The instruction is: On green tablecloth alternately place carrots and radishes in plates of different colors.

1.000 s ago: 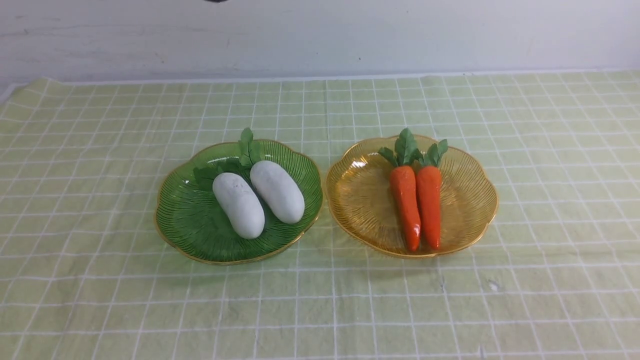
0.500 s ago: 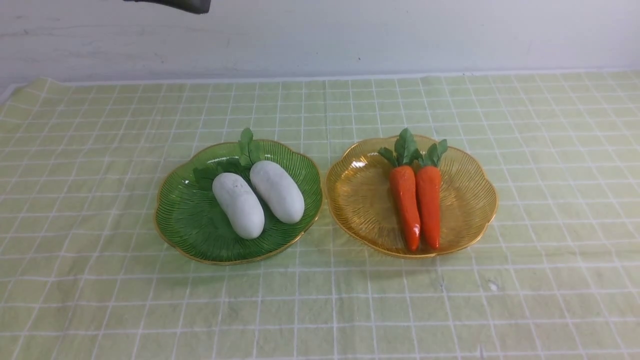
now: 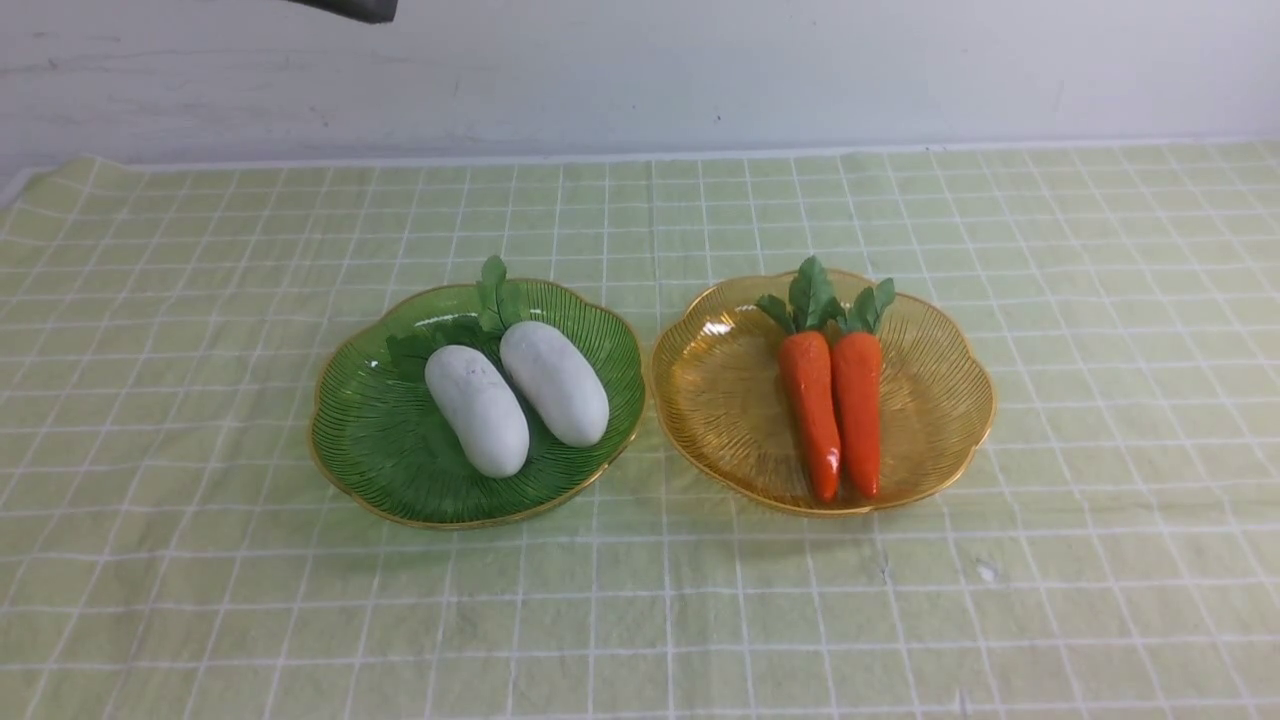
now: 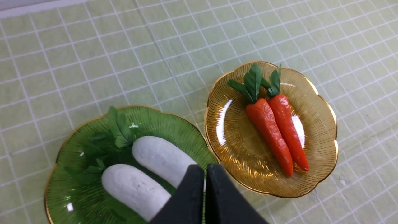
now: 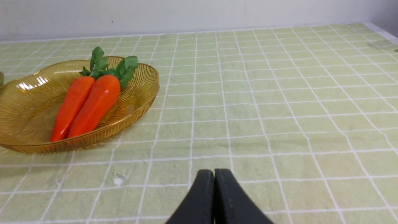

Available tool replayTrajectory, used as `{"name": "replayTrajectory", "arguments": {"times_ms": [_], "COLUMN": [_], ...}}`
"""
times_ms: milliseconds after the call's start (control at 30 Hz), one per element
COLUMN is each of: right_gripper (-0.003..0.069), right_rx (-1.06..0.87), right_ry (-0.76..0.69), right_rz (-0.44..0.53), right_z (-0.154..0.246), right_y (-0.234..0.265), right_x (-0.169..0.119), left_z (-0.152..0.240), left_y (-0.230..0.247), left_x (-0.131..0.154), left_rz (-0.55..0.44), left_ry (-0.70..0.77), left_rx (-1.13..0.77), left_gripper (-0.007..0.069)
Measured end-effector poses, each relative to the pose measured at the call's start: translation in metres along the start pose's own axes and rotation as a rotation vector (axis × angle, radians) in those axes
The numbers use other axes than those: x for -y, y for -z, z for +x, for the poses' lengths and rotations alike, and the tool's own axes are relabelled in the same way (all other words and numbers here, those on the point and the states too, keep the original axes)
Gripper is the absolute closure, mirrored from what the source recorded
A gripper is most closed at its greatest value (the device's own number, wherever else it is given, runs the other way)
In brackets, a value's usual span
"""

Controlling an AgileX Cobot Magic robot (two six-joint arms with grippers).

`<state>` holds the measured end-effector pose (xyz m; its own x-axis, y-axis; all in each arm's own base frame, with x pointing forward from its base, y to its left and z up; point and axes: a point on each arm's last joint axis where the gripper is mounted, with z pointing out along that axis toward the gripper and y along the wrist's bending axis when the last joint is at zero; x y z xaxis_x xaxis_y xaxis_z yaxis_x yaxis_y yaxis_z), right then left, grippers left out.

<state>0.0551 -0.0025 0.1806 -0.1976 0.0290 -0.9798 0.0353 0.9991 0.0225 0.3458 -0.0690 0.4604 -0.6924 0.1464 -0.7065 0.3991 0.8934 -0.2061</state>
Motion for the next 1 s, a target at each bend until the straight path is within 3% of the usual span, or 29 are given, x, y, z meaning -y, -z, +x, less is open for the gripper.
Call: {"name": "replayTrajectory", "arguments": {"times_ms": [300,467,700,933,1000], "right_gripper": [0.0674,0.0674,0.0674,0.0674,0.0674], "right_rx": [0.000,0.000,-0.001,-0.001,-0.001], "right_ry": [-0.001,-0.001,-0.001,-0.002,-0.002], "right_rz": [0.000,0.001,0.001,0.003,0.005], "right_z": [0.000,0.000,0.000,0.000,0.000], "right_y": [0.000,0.000,0.000,0.000,0.000], "right_x": [0.000,0.000,0.000,0.000,0.000], "left_z": [0.047,0.105,0.196,0.268,0.287], "left_y": [0.052,0.075,0.072,0.074,0.071], "left_x": [0.021,0.035,0.043,0.053,0.051], "left_rz": [-0.026,-0.019,0.019,0.034,0.002], "left_ry": [-0.010,-0.023,-0.021,-0.015,-0.021], "left_rx": [-0.012,-0.064,-0.165,0.061,0.257], "left_gripper": [0.0633,0.0633,0.0633,0.0633,0.0633]}}
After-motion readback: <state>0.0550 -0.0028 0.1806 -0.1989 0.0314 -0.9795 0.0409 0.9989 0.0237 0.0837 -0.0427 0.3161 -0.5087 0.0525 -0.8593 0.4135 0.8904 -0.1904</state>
